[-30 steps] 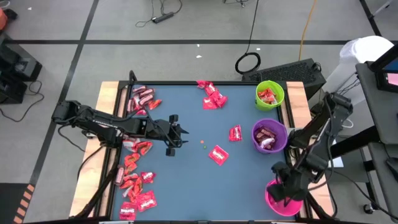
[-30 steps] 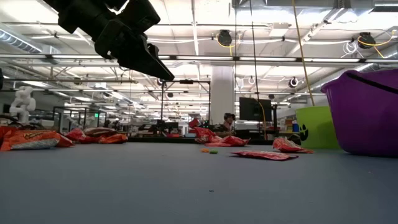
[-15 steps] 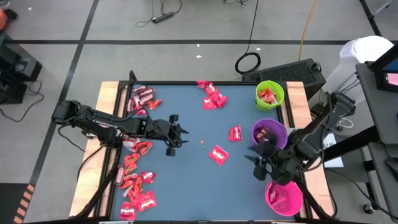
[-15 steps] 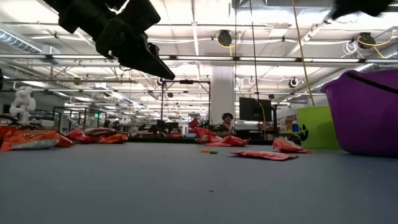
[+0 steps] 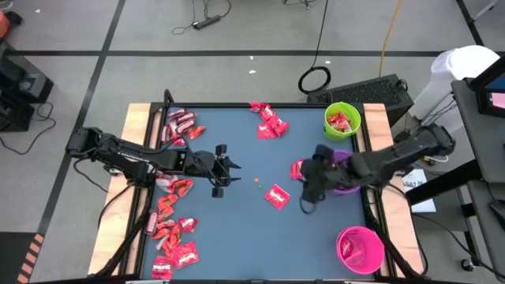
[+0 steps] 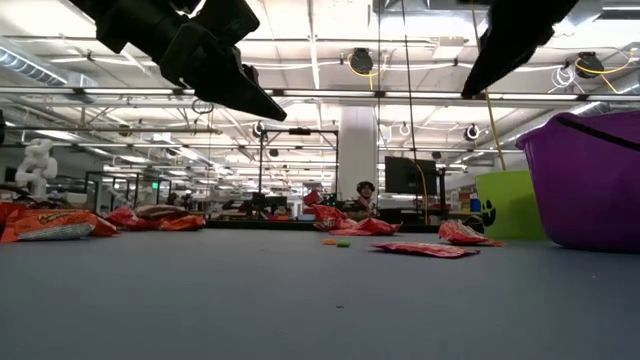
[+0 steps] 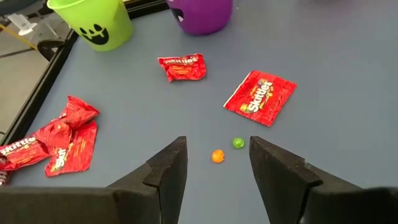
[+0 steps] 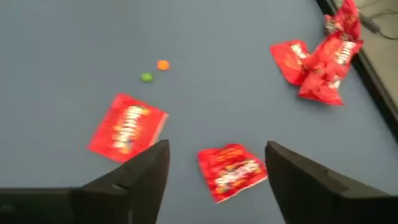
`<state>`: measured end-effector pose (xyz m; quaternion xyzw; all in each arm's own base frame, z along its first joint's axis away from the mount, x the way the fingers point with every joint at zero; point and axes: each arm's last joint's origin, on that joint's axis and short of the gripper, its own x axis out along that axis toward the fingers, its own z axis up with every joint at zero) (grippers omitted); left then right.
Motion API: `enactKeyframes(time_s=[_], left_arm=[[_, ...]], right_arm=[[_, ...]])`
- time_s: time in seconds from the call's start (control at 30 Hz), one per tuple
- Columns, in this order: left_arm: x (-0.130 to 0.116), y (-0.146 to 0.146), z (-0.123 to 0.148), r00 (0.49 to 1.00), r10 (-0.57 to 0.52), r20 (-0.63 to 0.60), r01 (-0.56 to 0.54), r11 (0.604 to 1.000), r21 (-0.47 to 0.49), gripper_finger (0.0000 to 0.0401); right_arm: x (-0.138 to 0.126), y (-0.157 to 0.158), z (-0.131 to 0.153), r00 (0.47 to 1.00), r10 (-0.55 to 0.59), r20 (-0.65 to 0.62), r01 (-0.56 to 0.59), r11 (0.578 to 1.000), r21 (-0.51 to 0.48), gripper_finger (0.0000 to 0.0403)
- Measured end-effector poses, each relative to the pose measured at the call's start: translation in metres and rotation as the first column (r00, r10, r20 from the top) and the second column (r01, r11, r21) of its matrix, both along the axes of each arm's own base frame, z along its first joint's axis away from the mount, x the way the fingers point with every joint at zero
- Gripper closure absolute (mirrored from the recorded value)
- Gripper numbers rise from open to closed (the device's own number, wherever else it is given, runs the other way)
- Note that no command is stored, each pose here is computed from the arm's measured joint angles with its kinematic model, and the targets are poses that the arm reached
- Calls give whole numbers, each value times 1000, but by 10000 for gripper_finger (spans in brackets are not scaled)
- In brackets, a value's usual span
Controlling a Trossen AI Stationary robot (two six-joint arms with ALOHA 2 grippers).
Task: Organize candy in baskets
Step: Put the red candy pack into the pink bucket
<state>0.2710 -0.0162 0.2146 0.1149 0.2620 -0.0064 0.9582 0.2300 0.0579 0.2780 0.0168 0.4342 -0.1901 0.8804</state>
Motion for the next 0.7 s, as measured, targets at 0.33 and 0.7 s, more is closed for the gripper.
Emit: enactKeyframes(time_s=[0.33,0.7], left_arm=[[0,0,0,1000,0,-2,0,1000,0,221],[0,0,0,1000,0,-2,0,1000,0,221]], right_arm=[[31,-63,-34,968,33,-248,-30,999,17,128],[54,-111,-103,842,155,-516,-87,984,153,143]])
